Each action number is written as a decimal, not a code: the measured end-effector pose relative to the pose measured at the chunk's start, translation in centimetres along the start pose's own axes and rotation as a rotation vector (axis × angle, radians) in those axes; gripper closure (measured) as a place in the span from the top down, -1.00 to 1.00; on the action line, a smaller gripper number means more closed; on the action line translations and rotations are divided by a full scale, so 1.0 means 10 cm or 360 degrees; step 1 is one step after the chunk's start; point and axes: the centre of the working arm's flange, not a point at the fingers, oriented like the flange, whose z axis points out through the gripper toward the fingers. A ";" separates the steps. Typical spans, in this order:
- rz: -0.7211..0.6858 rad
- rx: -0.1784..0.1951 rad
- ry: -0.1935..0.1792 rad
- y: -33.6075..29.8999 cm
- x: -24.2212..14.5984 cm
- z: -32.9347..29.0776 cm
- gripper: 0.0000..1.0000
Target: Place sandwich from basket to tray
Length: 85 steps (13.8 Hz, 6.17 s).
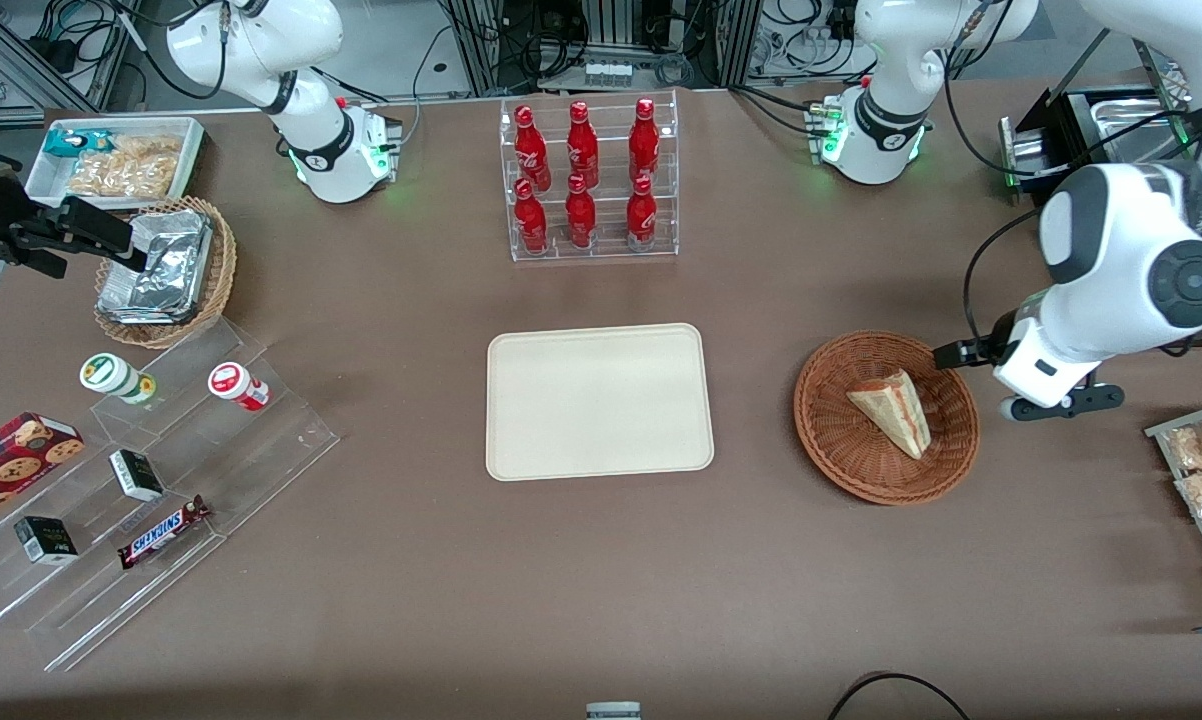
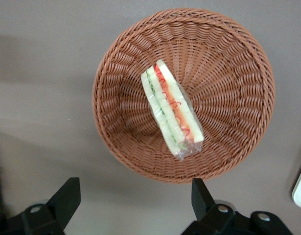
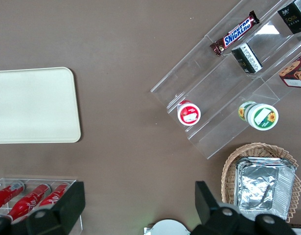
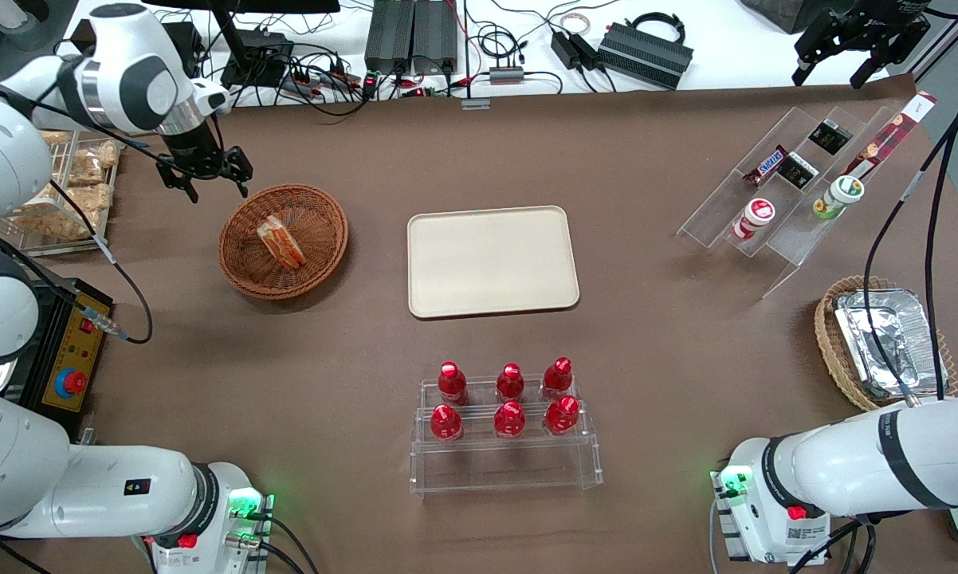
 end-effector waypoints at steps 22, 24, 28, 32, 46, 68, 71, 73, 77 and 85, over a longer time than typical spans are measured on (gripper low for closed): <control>-0.1027 -0.0103 0.0140 0.44 -0.04 1.42 0.47; -0.1023 -0.0088 0.0122 0.44 -0.04 1.40 0.03; -0.0892 -0.0030 0.0063 0.46 0.01 1.05 -0.60; -0.0486 0.0074 -0.0075 0.56 -0.21 0.39 -0.61; 0.0138 0.0090 -0.0042 3.66 -1.15 0.82 -0.70; -0.0143 -0.0243 -0.0007 4.76 -1.31 1.12 0.84; -0.0133 -0.0233 -0.0011 4.65 -1.39 0.57 1.00; -0.0114 -0.0191 -0.0016 4.45 -1.35 0.24 1.00; -0.0103 0.0017 -0.0049 3.92 -1.25 -0.22 1.00; -0.0105 0.0136 -0.0193 2.53 -0.62 -0.59 1.00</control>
